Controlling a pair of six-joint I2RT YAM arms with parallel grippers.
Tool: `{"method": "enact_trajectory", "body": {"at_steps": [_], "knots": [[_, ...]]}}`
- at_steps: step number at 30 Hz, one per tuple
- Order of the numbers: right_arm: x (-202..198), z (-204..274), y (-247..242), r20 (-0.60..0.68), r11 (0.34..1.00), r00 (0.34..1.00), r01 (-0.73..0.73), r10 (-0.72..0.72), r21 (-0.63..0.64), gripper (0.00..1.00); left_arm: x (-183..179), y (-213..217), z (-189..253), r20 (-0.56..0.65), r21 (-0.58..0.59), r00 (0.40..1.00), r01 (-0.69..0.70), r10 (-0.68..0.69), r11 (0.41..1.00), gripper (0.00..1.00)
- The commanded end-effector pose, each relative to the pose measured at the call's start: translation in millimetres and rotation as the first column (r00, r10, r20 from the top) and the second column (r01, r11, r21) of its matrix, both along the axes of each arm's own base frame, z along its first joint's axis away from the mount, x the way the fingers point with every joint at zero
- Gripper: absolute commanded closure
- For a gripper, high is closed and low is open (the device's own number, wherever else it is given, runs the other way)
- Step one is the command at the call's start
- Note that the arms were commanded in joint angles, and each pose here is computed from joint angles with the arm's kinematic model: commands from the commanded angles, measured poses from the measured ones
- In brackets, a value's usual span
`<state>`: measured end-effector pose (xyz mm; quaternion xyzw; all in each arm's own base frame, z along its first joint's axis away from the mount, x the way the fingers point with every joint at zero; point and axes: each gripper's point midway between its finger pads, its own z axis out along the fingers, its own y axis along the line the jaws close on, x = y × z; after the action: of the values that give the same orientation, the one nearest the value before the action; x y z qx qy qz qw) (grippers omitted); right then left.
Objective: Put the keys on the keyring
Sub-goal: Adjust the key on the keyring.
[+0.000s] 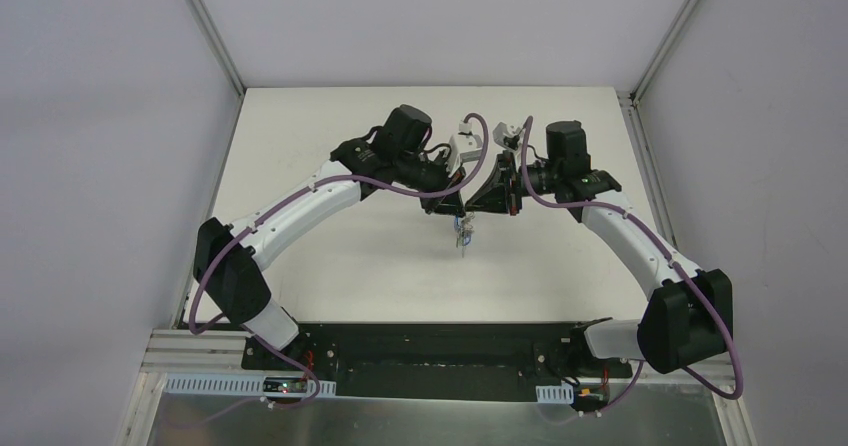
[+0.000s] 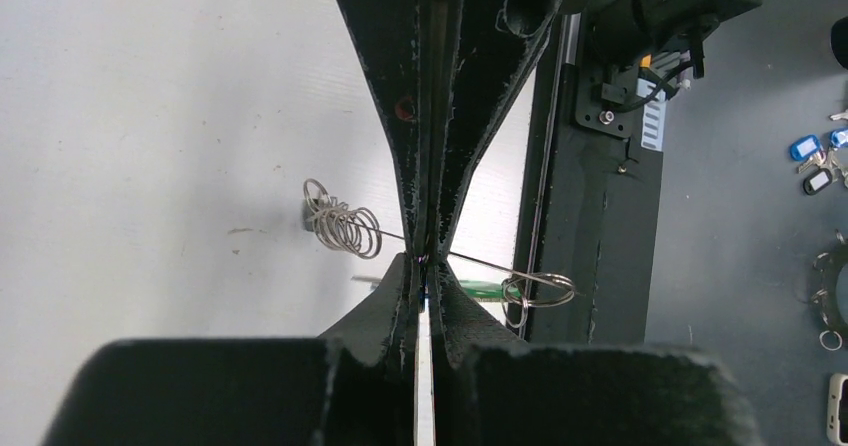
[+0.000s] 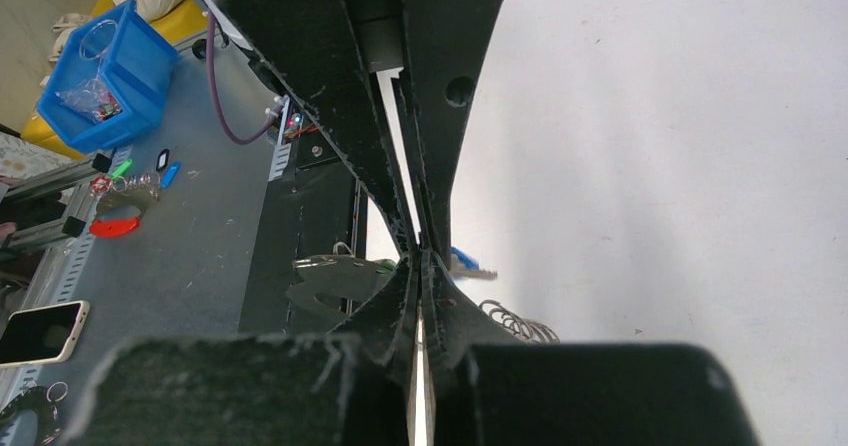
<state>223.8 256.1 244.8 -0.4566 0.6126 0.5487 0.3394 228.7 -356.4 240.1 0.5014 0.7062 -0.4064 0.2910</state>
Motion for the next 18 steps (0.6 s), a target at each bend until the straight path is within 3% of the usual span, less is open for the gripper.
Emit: {"method": "enact_trajectory", "body": {"at_steps": [1, 5, 9, 13, 18], "knots": [[-3.7, 11.9, 0.6, 0.057, 0.999, 0.998, -0.034, 0.032, 0.034, 1.0, -6.8, -6.4, 24.5, 0.06, -0.058, 0.996, 0.068, -0.064, 0.996, 1.0], [-1.5, 15.1, -5.7, 0.087, 1.0, 0.996, -0.003, 0.002, 0.021, 0.79, -9.7, 2.6, 32.3, 0.086, -0.093, 0.993, 0.085, -0.078, 0.992, 1.0], [-6.2, 16.4, -10.7, 0.132, 1.0, 0.991, -0.007, 0.007, 0.001, 0.67, -11.2, 8.1, 41.2, 0.06, -0.144, 0.995, 0.09, -0.082, 0.985, 1.0], [-11.4, 18.5, -12.5, 0.155, 1.0, 0.988, -0.021, 0.021, -0.006, 0.62, -17.1, 8.9, 44.4, 0.044, -0.164, 0.994, 0.11, -0.104, 0.98, 1.0], [-15.4, 21.2, -12.8, 0.163, 0.999, 0.986, -0.041, 0.04, 0.001, 0.62, -17.5, 7.1, 42.3, 0.013, -0.171, 0.994, 0.105, -0.105, 0.98, 1.0]]}}
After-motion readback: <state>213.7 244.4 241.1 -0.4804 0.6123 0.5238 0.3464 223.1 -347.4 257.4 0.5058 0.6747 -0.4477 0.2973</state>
